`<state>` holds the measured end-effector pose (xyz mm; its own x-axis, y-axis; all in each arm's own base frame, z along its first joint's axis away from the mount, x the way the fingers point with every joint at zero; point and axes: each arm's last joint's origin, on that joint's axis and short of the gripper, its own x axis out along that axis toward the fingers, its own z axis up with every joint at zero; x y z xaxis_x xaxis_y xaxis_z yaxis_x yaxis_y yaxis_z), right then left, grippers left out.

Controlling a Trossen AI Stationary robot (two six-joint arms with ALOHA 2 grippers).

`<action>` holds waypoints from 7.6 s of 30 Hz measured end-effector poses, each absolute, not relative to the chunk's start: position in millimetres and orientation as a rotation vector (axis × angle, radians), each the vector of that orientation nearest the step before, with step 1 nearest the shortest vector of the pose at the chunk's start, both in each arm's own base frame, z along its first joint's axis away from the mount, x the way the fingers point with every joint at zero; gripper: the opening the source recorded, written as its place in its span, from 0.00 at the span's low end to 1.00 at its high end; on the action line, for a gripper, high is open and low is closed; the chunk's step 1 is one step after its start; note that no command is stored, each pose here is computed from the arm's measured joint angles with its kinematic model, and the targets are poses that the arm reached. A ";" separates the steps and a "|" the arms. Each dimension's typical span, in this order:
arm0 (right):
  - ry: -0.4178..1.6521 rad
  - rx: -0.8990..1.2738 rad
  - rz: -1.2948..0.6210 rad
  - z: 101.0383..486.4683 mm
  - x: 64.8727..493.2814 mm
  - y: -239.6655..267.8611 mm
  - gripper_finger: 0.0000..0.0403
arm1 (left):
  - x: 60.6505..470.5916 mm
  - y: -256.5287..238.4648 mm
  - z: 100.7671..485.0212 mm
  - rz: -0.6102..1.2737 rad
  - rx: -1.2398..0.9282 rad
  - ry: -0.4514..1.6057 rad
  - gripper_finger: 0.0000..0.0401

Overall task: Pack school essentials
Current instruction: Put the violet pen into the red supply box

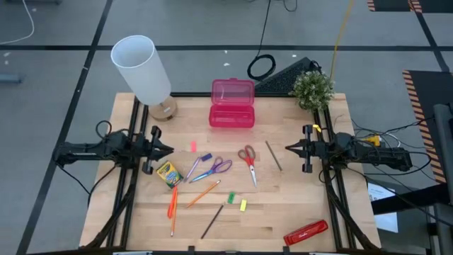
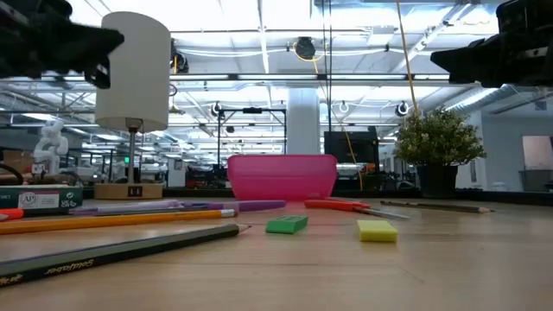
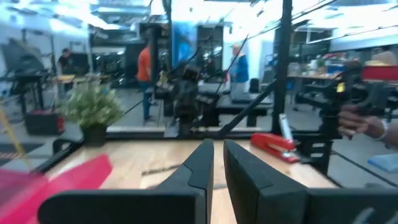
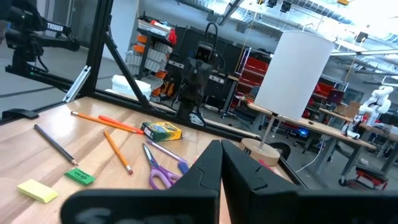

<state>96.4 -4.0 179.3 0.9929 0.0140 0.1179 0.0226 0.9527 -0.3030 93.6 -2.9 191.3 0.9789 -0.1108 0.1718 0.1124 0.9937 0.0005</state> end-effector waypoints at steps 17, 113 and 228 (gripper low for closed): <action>-0.119 -0.190 0.003 179.3 96.4 -4.0 0.00 | 91.2 -0.8 262.6 -0.042 -0.081 -0.092 0.10; 0.573 0.100 -0.141 311.3 185.4 7.8 0.00 | 221.5 -38.6 384.7 0.122 -0.157 0.891 0.10; 0.543 -0.036 0.050 311.2 182.6 59.8 0.00 | 266.9 -42.8 201.3 0.587 -0.567 1.137 0.12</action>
